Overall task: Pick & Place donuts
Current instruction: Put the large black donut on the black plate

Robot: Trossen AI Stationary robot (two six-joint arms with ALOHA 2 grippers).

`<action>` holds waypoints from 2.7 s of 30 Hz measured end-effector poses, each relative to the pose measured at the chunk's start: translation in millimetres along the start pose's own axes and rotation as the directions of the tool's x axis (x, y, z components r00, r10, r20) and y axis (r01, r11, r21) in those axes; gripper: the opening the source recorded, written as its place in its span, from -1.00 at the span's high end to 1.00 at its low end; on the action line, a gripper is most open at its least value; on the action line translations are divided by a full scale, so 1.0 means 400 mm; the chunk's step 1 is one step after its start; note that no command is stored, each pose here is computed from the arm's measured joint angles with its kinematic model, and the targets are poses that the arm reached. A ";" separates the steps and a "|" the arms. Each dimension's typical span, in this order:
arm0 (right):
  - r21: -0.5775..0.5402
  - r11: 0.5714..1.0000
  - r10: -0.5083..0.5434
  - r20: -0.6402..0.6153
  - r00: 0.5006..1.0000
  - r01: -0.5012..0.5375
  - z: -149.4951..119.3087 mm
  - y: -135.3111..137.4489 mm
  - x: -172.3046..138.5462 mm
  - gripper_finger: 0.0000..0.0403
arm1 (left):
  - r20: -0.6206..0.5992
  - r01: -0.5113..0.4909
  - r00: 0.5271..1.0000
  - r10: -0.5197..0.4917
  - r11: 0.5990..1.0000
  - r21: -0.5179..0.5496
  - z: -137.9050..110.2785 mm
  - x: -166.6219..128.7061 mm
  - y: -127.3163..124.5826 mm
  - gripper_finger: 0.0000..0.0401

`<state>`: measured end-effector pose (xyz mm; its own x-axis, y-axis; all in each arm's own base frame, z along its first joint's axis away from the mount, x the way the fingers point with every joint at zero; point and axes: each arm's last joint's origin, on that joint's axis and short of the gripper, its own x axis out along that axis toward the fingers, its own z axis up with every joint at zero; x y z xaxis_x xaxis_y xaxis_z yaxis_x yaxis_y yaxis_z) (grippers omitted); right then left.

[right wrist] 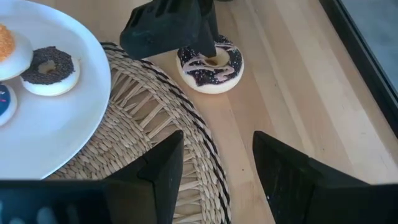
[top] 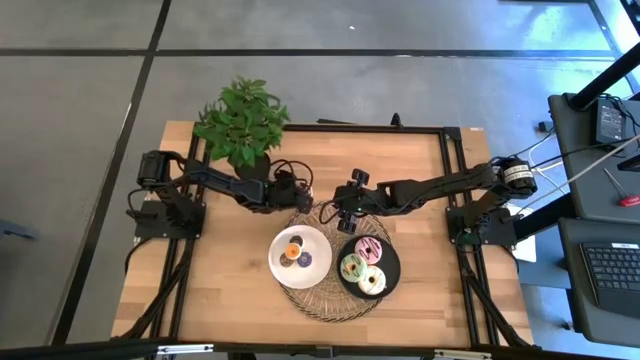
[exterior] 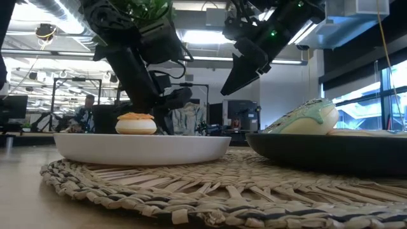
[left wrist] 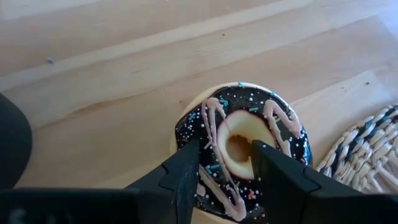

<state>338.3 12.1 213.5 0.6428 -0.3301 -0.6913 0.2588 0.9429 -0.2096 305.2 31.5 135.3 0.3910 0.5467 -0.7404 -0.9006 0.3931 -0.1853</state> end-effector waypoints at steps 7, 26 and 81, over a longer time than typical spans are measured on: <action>0.000 1.000 0.001 0.000 1.000 -0.001 0.000 0.000 0.000 0.04 | 0.016 -0.006 1.000 0.005 0.998 0.061 0.000 -0.014 -0.015 0.30; 0.000 1.000 0.001 0.000 1.000 -0.001 0.000 0.000 0.000 0.04 | -0.012 -0.115 0.993 0.116 0.993 0.008 -0.005 -0.025 -0.008 0.30; 0.096 0.995 0.017 0.157 0.987 -0.032 0.040 0.003 -0.004 0.04 | 0.355 0.073 0.917 -0.184 0.950 0.304 -0.054 -0.176 -0.138 0.88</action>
<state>349.3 13.0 225.4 0.7522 -0.3172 -0.5776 0.3058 0.9444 -0.1203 323.4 -44.8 183.7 0.5911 0.6914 -0.4155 -0.7695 0.6378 -0.0334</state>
